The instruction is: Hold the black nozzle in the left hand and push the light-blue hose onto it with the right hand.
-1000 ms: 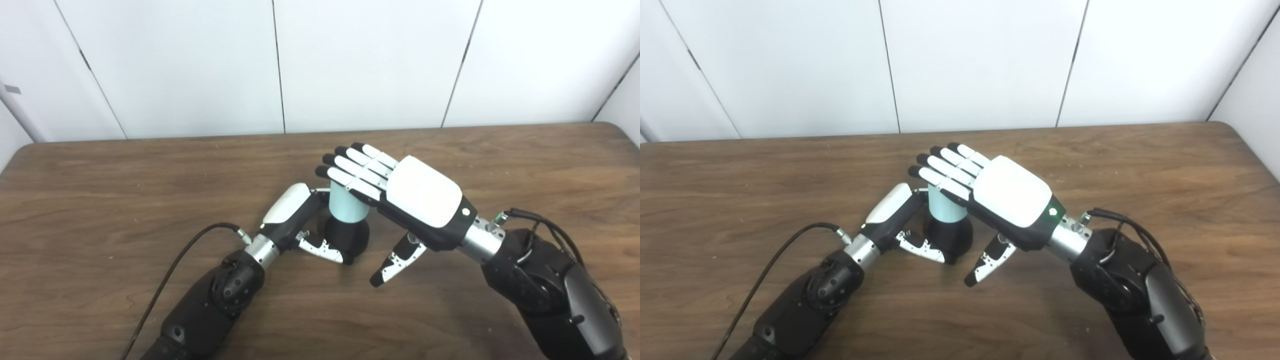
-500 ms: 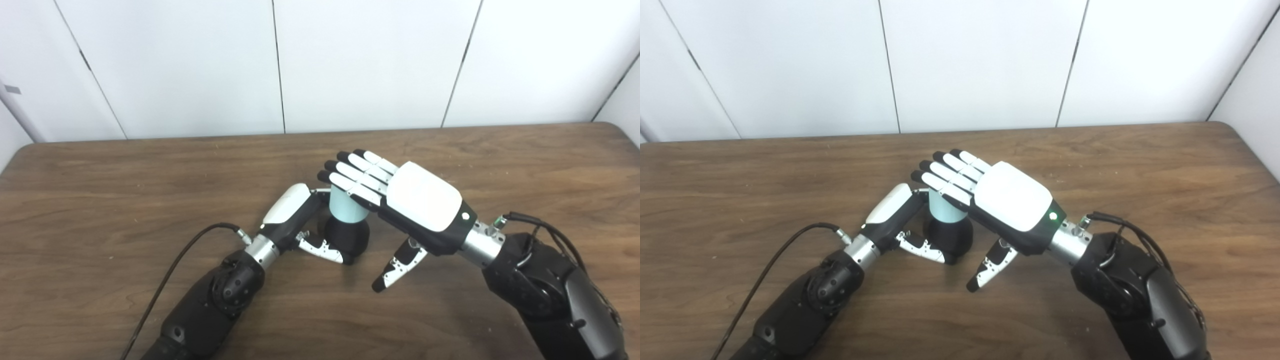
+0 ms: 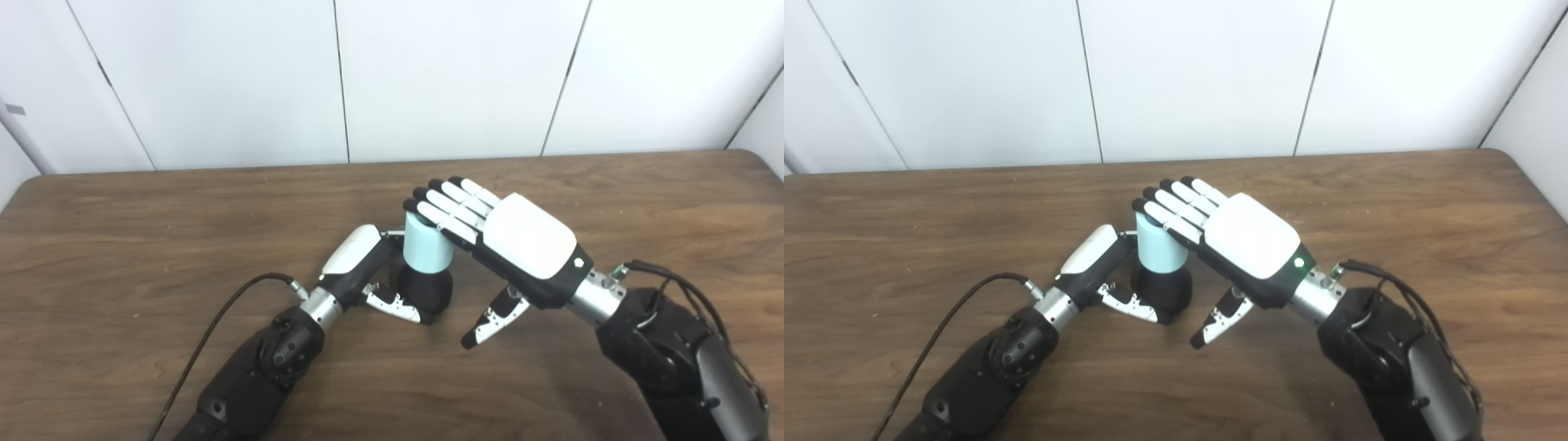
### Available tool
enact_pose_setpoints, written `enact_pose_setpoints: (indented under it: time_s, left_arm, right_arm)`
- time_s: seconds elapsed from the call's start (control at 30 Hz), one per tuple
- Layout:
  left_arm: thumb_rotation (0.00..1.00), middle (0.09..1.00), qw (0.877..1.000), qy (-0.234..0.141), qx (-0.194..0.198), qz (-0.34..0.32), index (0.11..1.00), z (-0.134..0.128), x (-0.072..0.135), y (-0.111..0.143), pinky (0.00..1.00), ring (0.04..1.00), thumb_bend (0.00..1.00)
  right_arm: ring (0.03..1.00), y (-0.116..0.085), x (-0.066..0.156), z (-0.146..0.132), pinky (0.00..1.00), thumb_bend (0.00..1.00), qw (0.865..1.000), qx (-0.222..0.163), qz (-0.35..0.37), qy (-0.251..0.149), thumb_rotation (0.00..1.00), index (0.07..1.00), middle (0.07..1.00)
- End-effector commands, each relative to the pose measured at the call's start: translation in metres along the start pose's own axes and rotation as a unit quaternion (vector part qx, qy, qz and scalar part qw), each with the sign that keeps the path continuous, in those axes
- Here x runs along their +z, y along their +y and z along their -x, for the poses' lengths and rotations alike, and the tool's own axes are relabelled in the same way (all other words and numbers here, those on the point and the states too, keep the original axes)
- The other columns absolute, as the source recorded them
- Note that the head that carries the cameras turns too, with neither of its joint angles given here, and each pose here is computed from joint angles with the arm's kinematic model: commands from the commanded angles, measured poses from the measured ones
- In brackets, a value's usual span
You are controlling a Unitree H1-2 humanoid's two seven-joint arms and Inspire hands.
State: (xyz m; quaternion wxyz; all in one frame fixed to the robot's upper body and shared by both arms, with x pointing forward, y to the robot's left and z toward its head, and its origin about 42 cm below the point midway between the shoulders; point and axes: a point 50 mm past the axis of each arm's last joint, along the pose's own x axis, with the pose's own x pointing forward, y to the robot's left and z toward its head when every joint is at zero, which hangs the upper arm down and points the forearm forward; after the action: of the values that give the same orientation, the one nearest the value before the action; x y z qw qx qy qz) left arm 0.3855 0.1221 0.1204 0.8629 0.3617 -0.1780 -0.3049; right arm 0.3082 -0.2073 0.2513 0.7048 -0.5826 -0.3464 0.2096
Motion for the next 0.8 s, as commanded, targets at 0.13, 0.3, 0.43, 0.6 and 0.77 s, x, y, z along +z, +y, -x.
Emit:
enact_pose_setpoints:
  time_s: [0.13,0.3,0.43,0.6,0.77]
  left_arm:
    - [0.08,0.464,0.978,0.125,-0.164,0.015,0.475,0.066,-0.039,-0.079,0.76,0.578,0.52]
    - [0.08,0.464,0.978,0.125,-0.163,0.016,0.475,0.065,-0.039,-0.079,0.76,0.581,0.52]
    - [0.08,0.464,0.979,0.125,-0.163,0.015,0.475,0.065,-0.039,-0.080,0.76,0.581,0.52]
    - [0.08,0.464,0.979,0.124,-0.163,0.015,0.475,0.066,-0.039,-0.079,0.76,0.580,0.52]
    - [0.08,0.463,0.979,0.125,-0.163,0.015,0.475,0.065,-0.040,-0.079,0.76,0.579,0.52]
  right_arm:
    - [0.990,-0.016,0.005,-0.003,0.97,0.87,1.000,-0.027,0.009,-0.014,0.31,0.999,0.999]
    - [0.990,-0.014,0.006,-0.004,0.97,0.86,1.000,-0.023,0.004,-0.016,0.31,0.996,0.998]
    - [0.991,-0.010,0.006,-0.003,0.98,0.86,1.000,-0.016,0.002,-0.022,0.31,0.991,0.998]
    - [0.993,-0.006,0.005,-0.002,0.98,0.85,1.000,-0.006,-0.002,-0.025,0.32,0.990,0.998]
    - [0.995,-0.001,0.003,0.000,0.99,0.84,1.000,0.006,-0.004,-0.027,0.34,0.987,0.991]
